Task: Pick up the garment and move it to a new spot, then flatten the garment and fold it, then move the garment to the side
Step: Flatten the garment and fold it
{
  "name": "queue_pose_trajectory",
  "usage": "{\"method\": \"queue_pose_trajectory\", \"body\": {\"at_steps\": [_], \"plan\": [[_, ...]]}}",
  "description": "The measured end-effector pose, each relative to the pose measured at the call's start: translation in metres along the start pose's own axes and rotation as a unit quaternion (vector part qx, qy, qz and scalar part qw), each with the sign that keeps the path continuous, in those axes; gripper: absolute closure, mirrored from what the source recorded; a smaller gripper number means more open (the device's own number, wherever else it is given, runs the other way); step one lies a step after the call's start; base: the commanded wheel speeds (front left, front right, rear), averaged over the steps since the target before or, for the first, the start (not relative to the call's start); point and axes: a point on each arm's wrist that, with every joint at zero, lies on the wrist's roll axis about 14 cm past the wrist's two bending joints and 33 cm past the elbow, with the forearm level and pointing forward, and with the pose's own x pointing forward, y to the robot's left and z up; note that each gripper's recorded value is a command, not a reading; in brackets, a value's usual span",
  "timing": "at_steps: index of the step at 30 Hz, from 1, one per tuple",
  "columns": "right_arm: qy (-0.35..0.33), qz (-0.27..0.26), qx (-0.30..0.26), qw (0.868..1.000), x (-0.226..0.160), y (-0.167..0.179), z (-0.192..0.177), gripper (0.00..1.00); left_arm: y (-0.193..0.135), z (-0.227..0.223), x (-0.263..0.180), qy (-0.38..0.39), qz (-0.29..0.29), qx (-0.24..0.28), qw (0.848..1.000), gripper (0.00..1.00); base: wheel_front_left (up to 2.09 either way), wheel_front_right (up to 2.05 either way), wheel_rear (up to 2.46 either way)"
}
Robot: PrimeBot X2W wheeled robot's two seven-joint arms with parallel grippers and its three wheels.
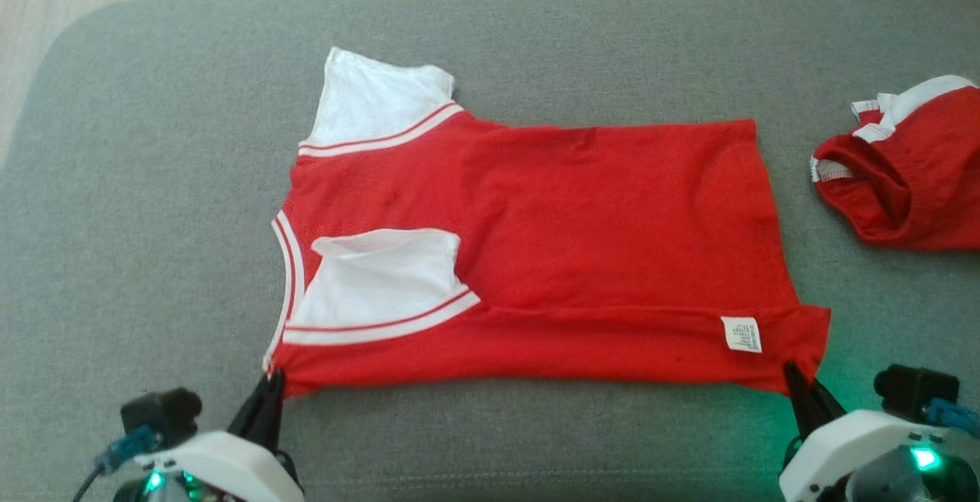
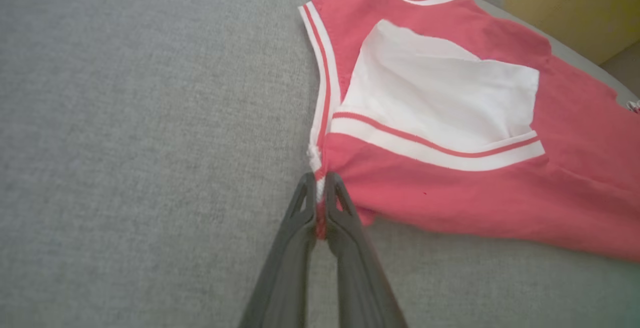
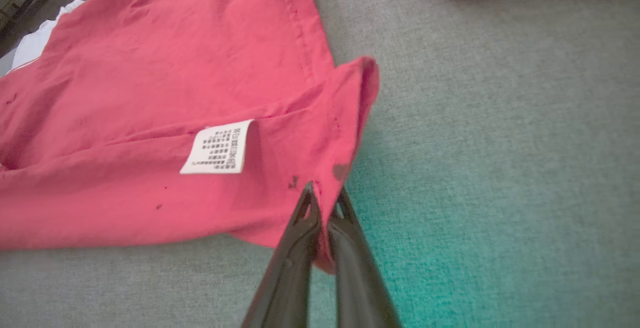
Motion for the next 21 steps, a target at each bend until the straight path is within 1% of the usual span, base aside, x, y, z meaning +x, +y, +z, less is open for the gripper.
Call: {"method": "queue_pose_trajectory", "body": {"at_steps": [1, 2, 3, 4, 5, 8, 12, 16, 21], "plan": [[0.000, -0.001, 0.000, 1.000, -0.001, -0.001, -0.001, 1.00, 0.001, -0.003, -0.002, 0.005, 0.003, -0.001, 1.000, 1.00, 0.00, 0.00, 0.00], [0.000, -0.001, 0.000, 1.000, -0.001, -0.001, -0.001, 0.93, 0.001, -0.007, -0.003, 0.013, 0.003, -0.002, 1.000, 1.00, 0.00, 0.00, 0.00], [0.000, -0.001, 0.000, 1.000, -0.002, -0.001, -0.002, 0.20, 0.001, -0.009, -0.005, 0.018, 0.003, -0.005, 1.000, 1.00, 0.00, 0.00, 0.00], [-0.003, -0.002, 0.000, 1.000, -0.002, -0.001, -0.001, 0.00, 0.001, -0.010, -0.005, 0.019, 0.003, -0.006, 1.000, 0.69, 0.00, 0.00, 0.00], [-0.009, -0.001, 0.000, 1.000, -0.003, -0.001, 0.001, 0.00, 0.001, -0.010, -0.005, 0.021, 0.003, -0.006, 1.000, 0.00, 0.00, 0.00, 0.00], [-0.037, -0.001, -0.003, 0.999, -0.005, -0.001, 0.011, 0.00, 0.001, -0.010, -0.006, 0.022, 0.005, -0.005, 1.000, 0.00, 0.00, 0.00, 0.00], [-0.104, 0.005, -0.022, 0.994, -0.011, 0.005, 0.040, 0.00, -0.001, 0.009, -0.008, -0.027, 0.007, 0.006, 1.000, 0.00, 0.00, 0.00, 0.00], [-0.174, 0.025, -0.049, 0.983, -0.019, 0.022, 0.074, 0.00, -0.009, 0.036, -0.013, -0.091, 0.001, 0.026, 0.995, 0.00, 0.00, 0.00, 0.00], [-0.242, 0.052, -0.072, 0.966, -0.034, 0.043, 0.106, 0.00, -0.019, 0.068, -0.022, -0.164, -0.008, 0.053, 0.985, 0.00, 0.00, 0.00, 0.00]]}}
